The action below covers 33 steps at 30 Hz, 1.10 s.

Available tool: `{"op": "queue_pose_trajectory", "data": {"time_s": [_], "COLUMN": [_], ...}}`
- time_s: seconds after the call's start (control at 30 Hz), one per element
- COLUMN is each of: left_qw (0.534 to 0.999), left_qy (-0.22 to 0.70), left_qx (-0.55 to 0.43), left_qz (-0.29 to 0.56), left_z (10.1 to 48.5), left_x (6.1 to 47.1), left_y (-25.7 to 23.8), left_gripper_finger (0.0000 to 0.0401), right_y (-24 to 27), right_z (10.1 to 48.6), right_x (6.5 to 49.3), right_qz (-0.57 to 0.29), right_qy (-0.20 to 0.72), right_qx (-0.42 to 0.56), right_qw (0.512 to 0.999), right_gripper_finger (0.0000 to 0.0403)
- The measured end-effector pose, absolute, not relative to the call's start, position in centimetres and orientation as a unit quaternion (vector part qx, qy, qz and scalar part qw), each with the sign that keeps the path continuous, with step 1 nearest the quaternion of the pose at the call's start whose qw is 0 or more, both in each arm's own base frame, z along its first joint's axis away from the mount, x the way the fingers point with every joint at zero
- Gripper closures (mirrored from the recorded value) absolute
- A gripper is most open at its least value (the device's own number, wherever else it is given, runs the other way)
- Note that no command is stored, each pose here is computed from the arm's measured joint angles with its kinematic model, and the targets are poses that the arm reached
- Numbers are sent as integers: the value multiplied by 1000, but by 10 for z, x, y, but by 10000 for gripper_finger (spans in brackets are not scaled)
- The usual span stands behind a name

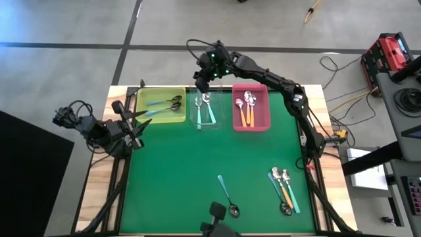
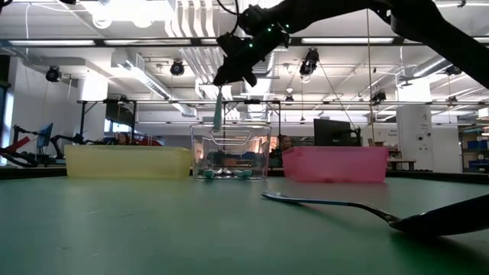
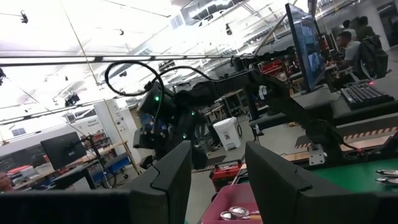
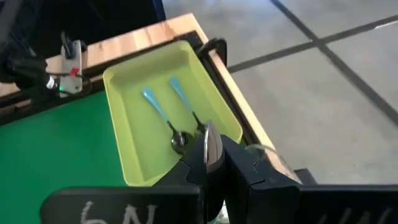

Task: Sort silverware by color (type)
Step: Put the green spoon into the transparent bin

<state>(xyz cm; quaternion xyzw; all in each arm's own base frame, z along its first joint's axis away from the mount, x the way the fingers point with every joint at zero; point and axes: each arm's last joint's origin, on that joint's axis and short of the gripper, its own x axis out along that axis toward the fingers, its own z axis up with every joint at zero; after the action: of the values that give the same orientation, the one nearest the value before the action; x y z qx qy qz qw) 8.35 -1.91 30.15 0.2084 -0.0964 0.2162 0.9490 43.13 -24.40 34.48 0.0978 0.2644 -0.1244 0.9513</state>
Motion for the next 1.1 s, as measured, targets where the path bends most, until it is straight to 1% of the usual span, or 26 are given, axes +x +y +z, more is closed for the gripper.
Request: {"op": "queue_pose_trajectory", "data": {"time_s": [0.3, 0.57, 1.1], "left_qw": [949, 949, 949], "left_qy": [-97, -97, -97], "left_qx": [207, 207, 207], "left_qz": [216, 216, 216], "left_z": [301, 301, 301], "left_x": [83, 83, 83], "left_y": [-19, -19, -19], "left_gripper_finger": [267, 267, 267], "right_y": [-258, -259, -258], "right_z": [304, 276, 246], "right_x": [426, 427, 428], "right_qz": [-110, -99, -89], "right_qy": [313, 323, 323], "right_qx": [134, 149, 173], "right_qw": [934, 930, 926], "right_gripper_finger": [390, 390, 390]}}
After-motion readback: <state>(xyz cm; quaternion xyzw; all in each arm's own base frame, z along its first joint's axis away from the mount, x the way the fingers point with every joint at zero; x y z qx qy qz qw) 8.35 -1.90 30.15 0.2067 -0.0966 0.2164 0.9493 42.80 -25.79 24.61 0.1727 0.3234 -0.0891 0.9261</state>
